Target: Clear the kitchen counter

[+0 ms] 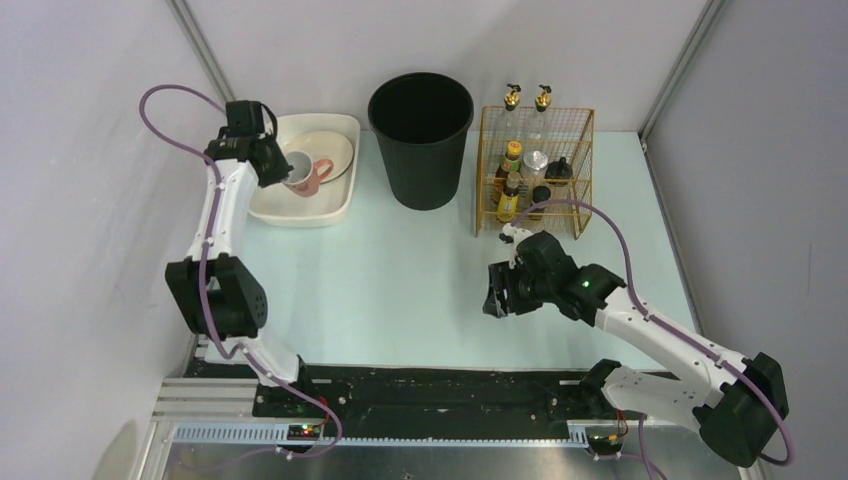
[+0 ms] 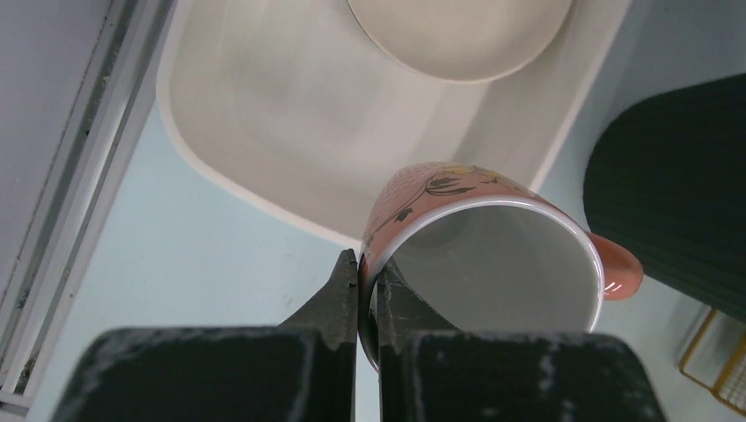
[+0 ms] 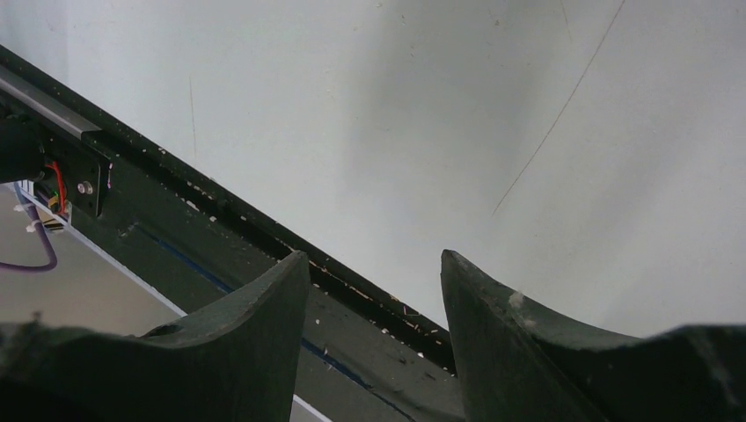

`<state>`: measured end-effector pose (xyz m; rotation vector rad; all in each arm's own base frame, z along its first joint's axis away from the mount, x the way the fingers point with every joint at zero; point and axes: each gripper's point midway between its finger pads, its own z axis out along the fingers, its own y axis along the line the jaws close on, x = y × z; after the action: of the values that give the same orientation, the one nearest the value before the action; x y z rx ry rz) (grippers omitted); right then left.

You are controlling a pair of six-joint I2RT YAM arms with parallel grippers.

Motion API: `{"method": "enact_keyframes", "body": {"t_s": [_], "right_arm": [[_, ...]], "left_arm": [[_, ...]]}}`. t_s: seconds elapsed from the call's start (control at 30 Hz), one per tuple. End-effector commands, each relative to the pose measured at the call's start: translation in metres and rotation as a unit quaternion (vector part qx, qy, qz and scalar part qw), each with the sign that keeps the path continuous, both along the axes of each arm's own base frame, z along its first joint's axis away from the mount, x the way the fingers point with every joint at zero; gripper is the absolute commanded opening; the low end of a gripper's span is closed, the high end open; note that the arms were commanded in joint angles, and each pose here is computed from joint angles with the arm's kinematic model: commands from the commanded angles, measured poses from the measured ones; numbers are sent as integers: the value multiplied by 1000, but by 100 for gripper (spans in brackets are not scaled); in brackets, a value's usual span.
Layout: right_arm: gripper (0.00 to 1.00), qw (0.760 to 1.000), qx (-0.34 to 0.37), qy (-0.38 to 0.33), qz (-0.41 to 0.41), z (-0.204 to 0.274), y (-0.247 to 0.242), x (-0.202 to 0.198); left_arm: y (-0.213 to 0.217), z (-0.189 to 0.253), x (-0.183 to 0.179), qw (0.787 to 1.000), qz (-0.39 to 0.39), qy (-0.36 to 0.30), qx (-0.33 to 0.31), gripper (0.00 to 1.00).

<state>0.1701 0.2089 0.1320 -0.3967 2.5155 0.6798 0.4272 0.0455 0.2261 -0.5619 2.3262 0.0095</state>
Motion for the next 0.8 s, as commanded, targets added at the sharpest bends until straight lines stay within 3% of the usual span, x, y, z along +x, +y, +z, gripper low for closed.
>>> {"method": "enact_keyframes", "body": {"t_s": [0.0,0.3,0.77], "right_arm": [[61,1000,14,3,7,1,9,0],[61,1000,11,15,7,-7,13,0],[61,999,17,33,12,-20,27,8]], "left_arm": [[13,21,35,999,5,-48,17,0],[30,-32,61,999,26,8,28,0],[29,-99,64,997,19,74,17,0]]}}
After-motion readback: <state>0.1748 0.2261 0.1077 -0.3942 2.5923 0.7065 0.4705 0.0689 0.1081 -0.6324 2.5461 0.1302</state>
